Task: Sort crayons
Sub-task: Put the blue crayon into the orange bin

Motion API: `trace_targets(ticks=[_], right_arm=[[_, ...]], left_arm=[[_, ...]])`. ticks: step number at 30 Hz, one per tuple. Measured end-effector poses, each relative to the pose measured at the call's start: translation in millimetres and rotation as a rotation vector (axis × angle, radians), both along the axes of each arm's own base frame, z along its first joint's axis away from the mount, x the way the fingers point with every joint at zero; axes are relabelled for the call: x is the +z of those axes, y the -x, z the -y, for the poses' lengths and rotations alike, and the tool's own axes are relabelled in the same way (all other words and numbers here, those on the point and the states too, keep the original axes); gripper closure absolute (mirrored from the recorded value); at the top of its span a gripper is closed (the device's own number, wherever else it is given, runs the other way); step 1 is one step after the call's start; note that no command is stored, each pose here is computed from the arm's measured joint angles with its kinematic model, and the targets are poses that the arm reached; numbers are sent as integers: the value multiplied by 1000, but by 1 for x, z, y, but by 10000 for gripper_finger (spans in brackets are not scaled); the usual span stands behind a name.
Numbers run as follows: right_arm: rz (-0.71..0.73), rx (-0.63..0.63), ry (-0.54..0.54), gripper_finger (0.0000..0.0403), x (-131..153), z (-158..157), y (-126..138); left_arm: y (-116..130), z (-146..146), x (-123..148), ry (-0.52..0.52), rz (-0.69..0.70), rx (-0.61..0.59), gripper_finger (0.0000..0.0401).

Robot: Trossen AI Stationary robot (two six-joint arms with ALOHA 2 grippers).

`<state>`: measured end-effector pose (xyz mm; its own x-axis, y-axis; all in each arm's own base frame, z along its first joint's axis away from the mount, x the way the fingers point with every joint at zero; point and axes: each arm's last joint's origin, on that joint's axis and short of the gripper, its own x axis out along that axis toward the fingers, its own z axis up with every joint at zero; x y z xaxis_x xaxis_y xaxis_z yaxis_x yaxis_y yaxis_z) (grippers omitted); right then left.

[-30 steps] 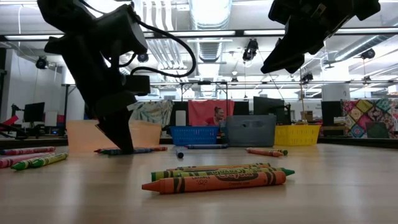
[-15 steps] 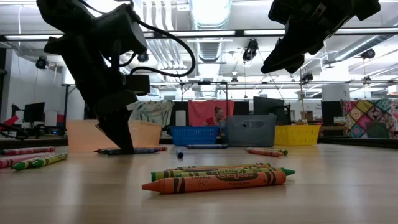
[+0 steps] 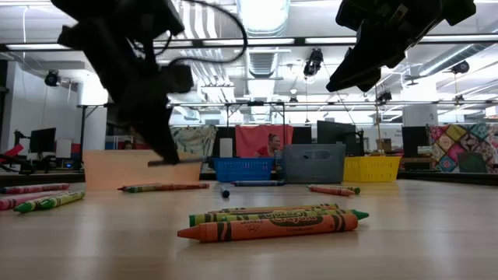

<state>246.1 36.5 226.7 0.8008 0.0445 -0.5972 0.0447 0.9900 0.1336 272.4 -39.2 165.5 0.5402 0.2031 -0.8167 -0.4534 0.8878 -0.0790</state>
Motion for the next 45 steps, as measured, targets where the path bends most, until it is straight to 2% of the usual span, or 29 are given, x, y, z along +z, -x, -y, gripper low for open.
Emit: trace_targets(ticks=[6,12,17,21,25,28,32,35,42,45], right_arm=[[0,0,0,298,0,0,0],[10,0,-2,298,1,0,-1],[22,0,-3,298,2,0,-1],[26,-2,-4,298,4,0,-2],[45,-2,-5,298,11,0,-5],[60,5,12,298,16,1,-6],[74,-2,51,298,24,10,-3],[77,-62,76,298,29,23,3],[116,-227,195,298,41,56,12],[131,-281,209,298,43,69,13]], left_arm=[[9,-2,27,4,98,7,401],[30,-12,59,-39,188,69,401],[51,-31,79,-76,218,161,401],[66,-54,86,-104,198,284,401],[77,-83,84,-105,150,464,401],[79,-105,79,-117,106,554,401],[83,-134,69,-145,16,615,401],[87,-154,62,-158,-38,651,401],[91,-197,41,-104,-91,667,401],[92,-208,26,-62,-144,687,401]])
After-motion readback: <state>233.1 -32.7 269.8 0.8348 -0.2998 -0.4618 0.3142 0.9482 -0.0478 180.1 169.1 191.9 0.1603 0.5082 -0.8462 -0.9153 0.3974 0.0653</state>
